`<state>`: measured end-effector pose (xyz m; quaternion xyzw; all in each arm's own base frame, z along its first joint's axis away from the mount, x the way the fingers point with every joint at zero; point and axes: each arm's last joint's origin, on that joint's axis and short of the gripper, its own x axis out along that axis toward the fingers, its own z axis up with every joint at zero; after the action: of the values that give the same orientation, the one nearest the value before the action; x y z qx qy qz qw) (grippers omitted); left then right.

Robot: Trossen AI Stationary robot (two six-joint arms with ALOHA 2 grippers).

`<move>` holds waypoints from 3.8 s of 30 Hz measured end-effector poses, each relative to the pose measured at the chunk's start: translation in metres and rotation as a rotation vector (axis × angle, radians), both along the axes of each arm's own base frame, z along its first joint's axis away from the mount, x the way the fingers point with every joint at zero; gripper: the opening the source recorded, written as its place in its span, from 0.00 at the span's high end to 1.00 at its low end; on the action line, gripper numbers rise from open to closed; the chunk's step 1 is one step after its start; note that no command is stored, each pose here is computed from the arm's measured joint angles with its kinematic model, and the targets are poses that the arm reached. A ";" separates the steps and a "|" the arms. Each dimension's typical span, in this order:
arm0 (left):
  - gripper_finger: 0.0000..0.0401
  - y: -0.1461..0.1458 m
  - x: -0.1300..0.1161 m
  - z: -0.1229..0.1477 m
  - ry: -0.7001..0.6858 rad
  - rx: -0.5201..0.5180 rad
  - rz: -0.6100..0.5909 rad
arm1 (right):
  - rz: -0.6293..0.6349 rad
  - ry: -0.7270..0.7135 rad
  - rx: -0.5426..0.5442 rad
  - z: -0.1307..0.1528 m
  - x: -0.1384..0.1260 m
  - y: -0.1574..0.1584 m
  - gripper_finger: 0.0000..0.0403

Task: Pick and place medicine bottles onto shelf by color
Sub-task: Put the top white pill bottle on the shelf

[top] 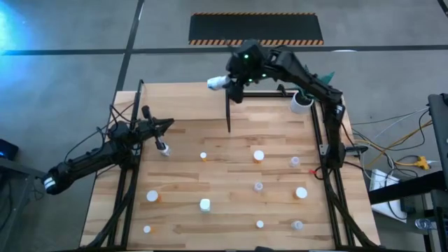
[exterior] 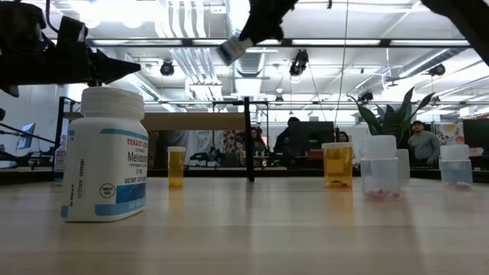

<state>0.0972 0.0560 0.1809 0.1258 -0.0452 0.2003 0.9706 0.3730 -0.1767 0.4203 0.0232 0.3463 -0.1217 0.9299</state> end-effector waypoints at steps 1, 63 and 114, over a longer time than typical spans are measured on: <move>0.98 0.000 0.000 -0.001 0.008 0.006 0.001 | 0.014 0.009 0.012 -0.005 0.004 -0.002 0.58; 0.98 0.002 0.003 -0.004 0.039 -0.011 0.002 | 0.025 0.291 0.060 -0.085 0.044 -0.011 0.54; 0.98 0.002 0.003 -0.004 0.039 -0.011 0.001 | 0.020 0.277 0.065 -0.084 0.047 -0.007 0.52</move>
<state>0.1000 0.0578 0.1770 0.1245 -0.0251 0.1988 0.9718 0.4197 -0.1833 0.3364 0.0330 0.4752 -0.1034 0.8731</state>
